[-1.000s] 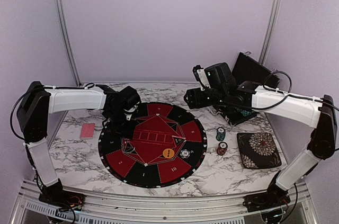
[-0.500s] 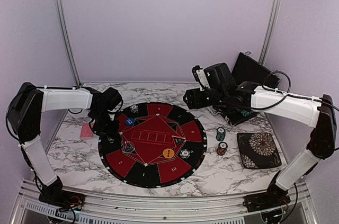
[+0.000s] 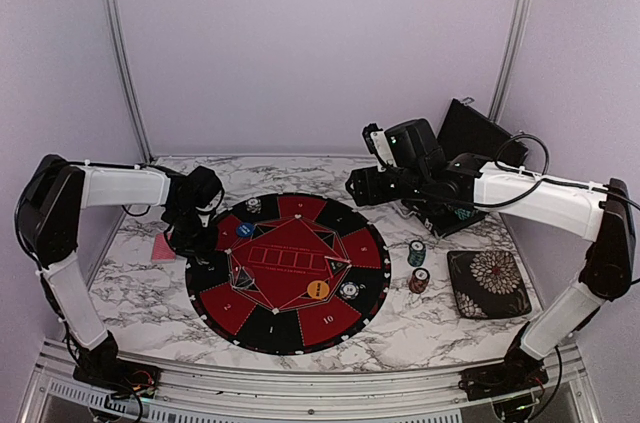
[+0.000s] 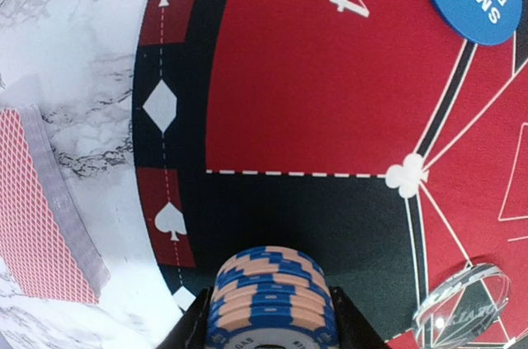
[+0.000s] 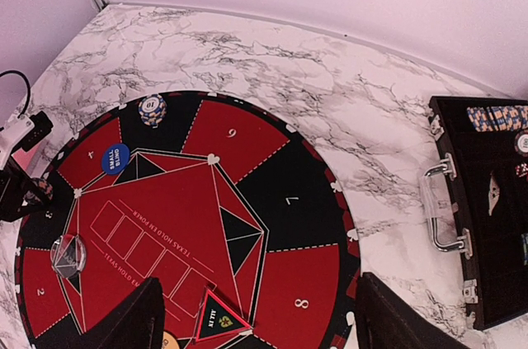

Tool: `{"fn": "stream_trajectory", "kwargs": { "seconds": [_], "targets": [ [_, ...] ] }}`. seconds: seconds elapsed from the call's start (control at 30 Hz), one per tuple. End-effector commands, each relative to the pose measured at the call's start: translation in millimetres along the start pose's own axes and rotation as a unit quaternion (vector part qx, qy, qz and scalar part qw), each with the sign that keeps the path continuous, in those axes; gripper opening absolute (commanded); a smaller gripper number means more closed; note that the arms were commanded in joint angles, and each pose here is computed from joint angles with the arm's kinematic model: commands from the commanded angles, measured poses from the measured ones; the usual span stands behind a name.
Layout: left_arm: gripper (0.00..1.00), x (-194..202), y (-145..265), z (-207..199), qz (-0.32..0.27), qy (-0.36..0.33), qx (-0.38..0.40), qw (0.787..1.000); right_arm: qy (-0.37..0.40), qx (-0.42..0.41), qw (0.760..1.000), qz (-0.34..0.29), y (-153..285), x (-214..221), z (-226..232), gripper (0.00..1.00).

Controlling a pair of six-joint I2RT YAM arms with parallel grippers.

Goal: Distribute texas hold em gaming equipment
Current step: Place the poker chips pile in the dealer area.

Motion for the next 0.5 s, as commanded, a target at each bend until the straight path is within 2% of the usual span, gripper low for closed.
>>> {"fn": "stream_trajectory", "kwargs": {
  "seconds": [0.0, 0.27, 0.47],
  "targets": [
    [0.31, -0.3, -8.8, 3.9, 0.001, -0.004, -0.013, 1.0, -0.007, 0.008, 1.0, -0.016, 6.9, -7.8, -4.4, 0.76],
    [0.35, 2.6, -16.7, 6.1, 0.008, -0.005, -0.023, 1.0, -0.006, 0.01, 1.0, -0.014, 6.7, -6.8, -4.7, 0.76],
    [0.45, 5.5, -19.4, 7.4, 0.011, -0.007, -0.025, 1.0, -0.005, 0.01, 1.0, -0.012, 7.1, -6.3, -4.7, 0.76]
  ]
}}
Point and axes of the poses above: each gripper's point midway between its finger pads, its own y axis back along the fingers, its own z axis along the line the jaws close on, x = y × z, the point moved 8 cm from there along y, back along the fingers, and after that the axes turned 7 degrees about y, right-handed, at the moved point
